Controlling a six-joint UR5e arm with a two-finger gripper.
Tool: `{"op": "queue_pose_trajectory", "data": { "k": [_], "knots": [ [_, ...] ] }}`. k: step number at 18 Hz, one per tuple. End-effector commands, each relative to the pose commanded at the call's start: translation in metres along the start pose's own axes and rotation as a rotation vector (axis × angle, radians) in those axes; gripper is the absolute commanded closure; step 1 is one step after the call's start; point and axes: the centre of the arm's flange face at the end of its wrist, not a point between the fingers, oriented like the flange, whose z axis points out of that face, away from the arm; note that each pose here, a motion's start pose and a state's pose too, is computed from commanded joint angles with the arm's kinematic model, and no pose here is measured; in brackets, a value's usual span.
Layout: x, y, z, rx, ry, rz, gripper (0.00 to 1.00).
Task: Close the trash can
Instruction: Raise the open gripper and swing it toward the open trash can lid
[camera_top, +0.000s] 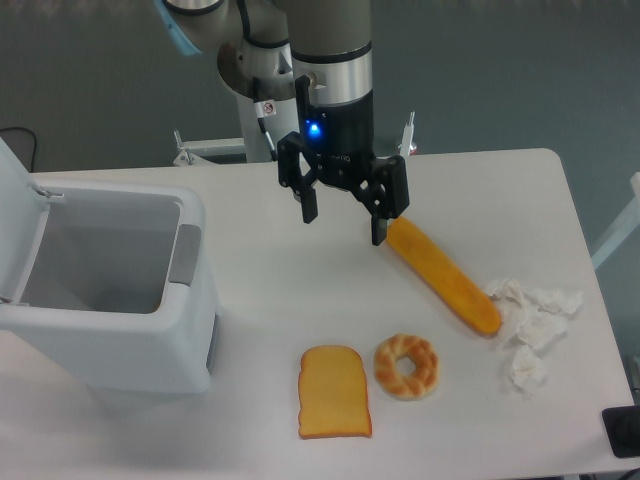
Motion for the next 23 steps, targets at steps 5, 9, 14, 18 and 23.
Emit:
{"op": "queue_pose_trajectory", "data": {
  "k": [5, 9, 14, 18, 23],
  "knots": [
    [0.001, -0.002, -0.001, 0.010, 0.005, -0.012, 0.00],
    [0.004, 0.000, 0.003, 0.024, 0.023, -0.024, 0.00],
    [0.003, 0.002, -0.009, 0.073, 0.036, -0.122, 0.00],
    [0.004, 0.002, -0.018, 0.086, 0.036, -0.253, 0.00],
    [0.008, -0.001, -0.024, 0.092, 0.033, -0.297, 0.00]
  ]
}}
